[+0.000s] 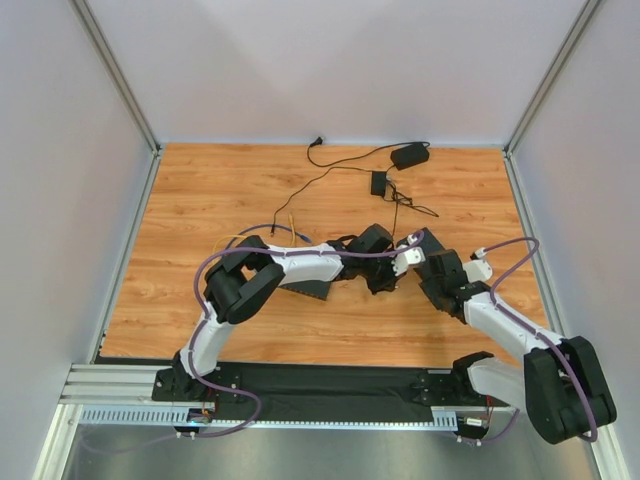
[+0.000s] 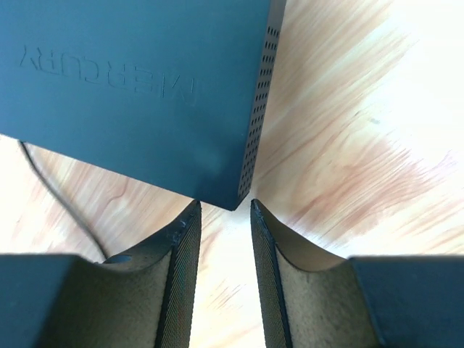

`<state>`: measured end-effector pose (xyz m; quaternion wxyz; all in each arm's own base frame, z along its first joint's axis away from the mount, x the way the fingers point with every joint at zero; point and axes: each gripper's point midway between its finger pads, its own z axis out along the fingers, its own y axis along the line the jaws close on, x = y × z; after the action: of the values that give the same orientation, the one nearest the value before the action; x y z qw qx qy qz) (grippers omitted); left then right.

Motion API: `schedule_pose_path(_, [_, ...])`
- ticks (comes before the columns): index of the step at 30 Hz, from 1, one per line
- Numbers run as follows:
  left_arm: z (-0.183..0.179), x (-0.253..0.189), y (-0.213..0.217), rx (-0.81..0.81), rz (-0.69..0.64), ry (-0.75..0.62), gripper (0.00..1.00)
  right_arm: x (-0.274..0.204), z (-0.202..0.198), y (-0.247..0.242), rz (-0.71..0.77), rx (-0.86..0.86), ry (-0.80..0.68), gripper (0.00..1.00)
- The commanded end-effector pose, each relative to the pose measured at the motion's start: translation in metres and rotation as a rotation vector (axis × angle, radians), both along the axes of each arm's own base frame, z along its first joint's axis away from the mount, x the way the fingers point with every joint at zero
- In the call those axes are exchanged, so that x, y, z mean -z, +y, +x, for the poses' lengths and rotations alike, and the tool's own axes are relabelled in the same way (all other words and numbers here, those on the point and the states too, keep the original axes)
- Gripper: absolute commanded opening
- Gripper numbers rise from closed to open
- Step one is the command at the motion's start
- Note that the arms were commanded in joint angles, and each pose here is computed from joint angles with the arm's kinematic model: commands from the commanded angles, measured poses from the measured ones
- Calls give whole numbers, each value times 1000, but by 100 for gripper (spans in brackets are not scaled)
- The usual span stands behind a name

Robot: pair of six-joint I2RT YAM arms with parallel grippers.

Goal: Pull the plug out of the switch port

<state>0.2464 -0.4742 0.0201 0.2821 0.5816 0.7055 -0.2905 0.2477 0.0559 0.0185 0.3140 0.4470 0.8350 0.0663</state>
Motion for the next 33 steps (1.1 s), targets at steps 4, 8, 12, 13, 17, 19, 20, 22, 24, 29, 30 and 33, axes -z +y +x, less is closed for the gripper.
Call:
schedule_pose_path(4, [-31,26,51,-25,134,121,0,-18,15,-2,-71,-86,-64,34])
schedule_pose_path(8, [-20,-12,48,-68,88,68,0,-33,7,-2,-99,-167,-91,34])
schedule_pose_path(12, [1,-55,47,-130,26,30,0,-57,-3,1,-87,-229,-136,35])
schedule_pose_path(13, [6,-63,47,-140,14,25,0,-59,-6,3,-83,-244,-131,35])
schedule_pose_path(17, [34,-91,50,-200,-11,22,0,-79,-4,11,-72,-302,-168,37])
schedule_pose_path(19, [53,-109,48,-238,-42,-1,0,-91,-1,14,-83,-348,-165,38])
schedule_pose_path(20, [64,-111,53,-265,-42,1,0,-97,2,17,-83,-369,-172,40])
schedule_pose_path(22, [86,-129,51,-315,-75,-12,0,-106,7,19,-96,-395,-171,42])
schedule_pose_path(24, [114,-138,52,-369,-89,-7,0,-109,15,21,-88,-419,-166,44])
schedule_pose_path(29, [173,-124,59,-459,-92,30,0,-102,33,21,-61,-484,-86,45])
schedule_pose_path(30, [182,-133,54,-456,-119,19,0,-103,35,20,-53,-478,-86,45])
schedule_pose_path(33, [207,-124,52,-501,-150,44,0,-105,47,8,-46,-440,-102,45])
